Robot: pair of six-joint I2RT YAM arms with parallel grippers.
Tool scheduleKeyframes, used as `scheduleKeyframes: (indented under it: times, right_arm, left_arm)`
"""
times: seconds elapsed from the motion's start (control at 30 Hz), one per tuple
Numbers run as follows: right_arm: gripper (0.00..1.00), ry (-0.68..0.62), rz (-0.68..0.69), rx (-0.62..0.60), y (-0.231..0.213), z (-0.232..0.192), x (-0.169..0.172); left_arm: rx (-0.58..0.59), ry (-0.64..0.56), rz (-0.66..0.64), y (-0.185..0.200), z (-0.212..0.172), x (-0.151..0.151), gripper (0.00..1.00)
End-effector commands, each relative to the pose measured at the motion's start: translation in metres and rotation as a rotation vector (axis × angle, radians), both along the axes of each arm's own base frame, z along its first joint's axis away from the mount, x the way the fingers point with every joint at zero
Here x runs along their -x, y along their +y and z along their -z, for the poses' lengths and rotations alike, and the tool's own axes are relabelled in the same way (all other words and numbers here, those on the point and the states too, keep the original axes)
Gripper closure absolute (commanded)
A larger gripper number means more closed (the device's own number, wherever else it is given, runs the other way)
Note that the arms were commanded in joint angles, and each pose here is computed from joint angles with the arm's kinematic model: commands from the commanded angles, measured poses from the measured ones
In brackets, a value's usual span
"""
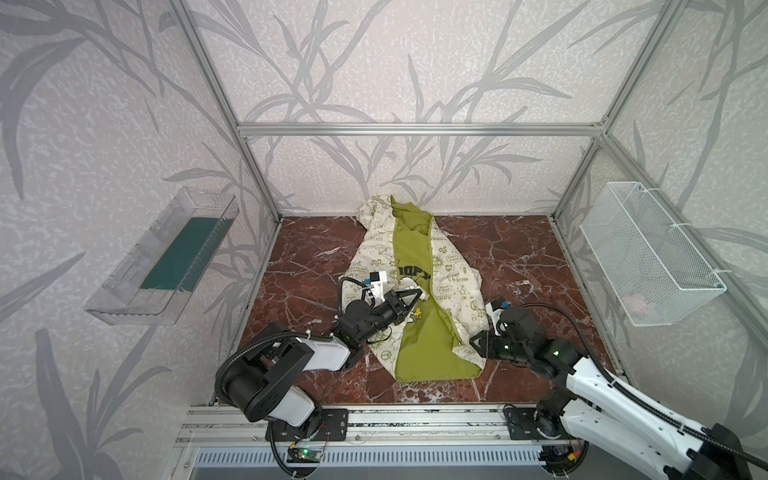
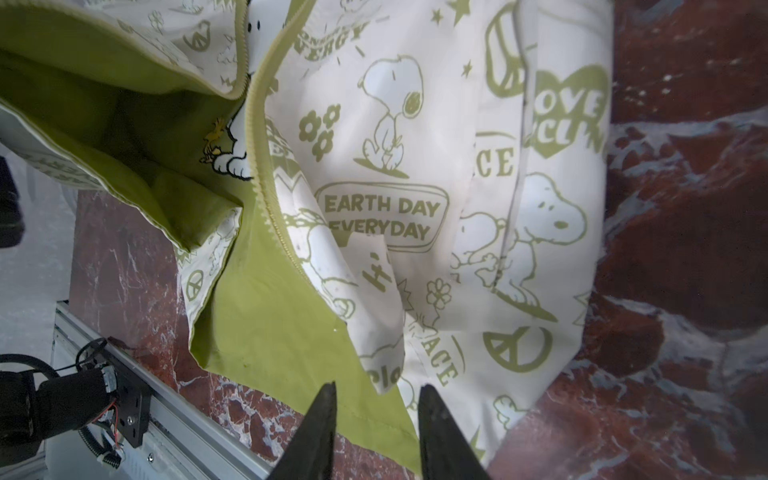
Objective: Zip up the jacket
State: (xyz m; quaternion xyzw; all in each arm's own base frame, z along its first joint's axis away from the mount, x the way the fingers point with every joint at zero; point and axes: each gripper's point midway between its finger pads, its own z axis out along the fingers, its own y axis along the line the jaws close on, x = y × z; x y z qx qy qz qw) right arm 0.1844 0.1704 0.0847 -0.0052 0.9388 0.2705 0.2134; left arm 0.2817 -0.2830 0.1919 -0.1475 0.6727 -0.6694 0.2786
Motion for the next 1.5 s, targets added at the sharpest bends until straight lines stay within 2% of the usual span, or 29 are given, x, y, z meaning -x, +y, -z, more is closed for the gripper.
scheduleKeyframes:
  times: [0.0,0.23,0.77,1.07,1.17,1.3,1.43,1.47]
  right_arm:
    - [0.64,-0.022,-0.096,-0.015,0.014,-0.01,-0.003]
    - [0.6,-0.032,-0.122,0.018,0.018,-0.012,-0.012]
    - [0.6,-0.005,-0.125,0.125,0.016,0.005,-0.024]
    - [0.62,-0.002,-0.137,0.107,0.024,0.012,-0.03]
    - [0.66,-0.001,-0.142,0.101,0.026,0.012,-0.031]
    - [0.86,-0.003,-0.155,0.078,0.03,0.006,-0.029]
    - [1.0,-0.043,-0.169,-0.03,0.041,-0.016,-0.026]
    - [1.0,-0.061,-0.176,-0.075,0.046,-0.024,-0.026]
  left_arm:
    - [0.056,-0.051,0.023,-0.006,-0.022,0.0,1.0]
    - [0.059,-0.048,0.028,-0.007,-0.022,0.001,1.0]
    - [0.068,-0.046,0.035,-0.008,-0.023,0.002,1.0]
    - [0.073,-0.044,0.037,-0.008,-0.024,0.002,1.0]
    - [0.073,-0.045,0.038,-0.008,-0.024,0.002,1.0]
    - [0.077,-0.046,0.041,-0.009,-0.025,0.003,1.0]
    - [0.088,-0.053,0.051,-0.011,-0.033,0.002,1.0]
    - [0.091,-0.058,0.052,-0.011,-0.036,0.002,1.0]
